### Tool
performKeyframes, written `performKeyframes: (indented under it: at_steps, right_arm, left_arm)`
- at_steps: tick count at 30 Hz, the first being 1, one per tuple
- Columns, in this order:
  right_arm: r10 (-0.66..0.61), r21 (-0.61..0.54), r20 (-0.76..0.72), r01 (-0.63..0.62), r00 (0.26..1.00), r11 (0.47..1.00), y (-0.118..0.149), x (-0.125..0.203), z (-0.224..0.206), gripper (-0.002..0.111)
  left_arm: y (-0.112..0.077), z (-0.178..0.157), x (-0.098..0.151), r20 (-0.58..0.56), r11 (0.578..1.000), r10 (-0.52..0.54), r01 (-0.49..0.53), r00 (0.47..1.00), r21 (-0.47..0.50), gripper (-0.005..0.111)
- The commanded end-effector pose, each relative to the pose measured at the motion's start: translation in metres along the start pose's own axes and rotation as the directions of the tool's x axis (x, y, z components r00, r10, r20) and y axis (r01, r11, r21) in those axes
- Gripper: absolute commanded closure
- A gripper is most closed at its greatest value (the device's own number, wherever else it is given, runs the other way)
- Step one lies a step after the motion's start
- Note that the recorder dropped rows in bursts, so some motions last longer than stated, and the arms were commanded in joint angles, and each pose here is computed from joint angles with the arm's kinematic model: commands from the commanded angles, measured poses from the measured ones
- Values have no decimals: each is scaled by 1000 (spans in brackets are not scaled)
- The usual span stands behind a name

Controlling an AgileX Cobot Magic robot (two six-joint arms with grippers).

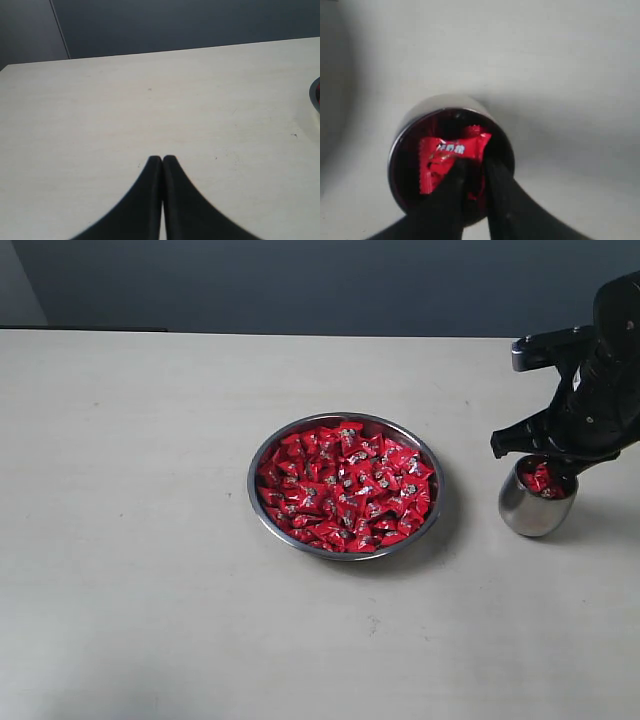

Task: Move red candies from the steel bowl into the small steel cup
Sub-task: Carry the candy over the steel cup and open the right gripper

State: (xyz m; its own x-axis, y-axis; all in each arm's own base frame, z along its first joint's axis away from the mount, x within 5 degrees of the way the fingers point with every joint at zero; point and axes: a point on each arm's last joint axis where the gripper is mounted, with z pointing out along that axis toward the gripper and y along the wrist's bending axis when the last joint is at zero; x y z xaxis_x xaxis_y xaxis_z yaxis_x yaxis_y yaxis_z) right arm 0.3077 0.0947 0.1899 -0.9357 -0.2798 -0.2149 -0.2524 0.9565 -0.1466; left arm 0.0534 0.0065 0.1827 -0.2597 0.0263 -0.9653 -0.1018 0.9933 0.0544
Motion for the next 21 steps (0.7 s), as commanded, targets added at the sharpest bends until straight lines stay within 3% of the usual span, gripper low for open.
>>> performKeyframes:
  at_steps: [1,21]
  right_arm:
    - [13,-7,-2,-13,1000,1000,-2,1,-4,76]
    - [54,-40,69,-51,996,998,-4,3,-32,74]
  left_arm:
    - [0,0,0,11,1000,1,-1,1000,-1,106]
    - [0,0,0,11,1000,1,-1,1000,-1,106]
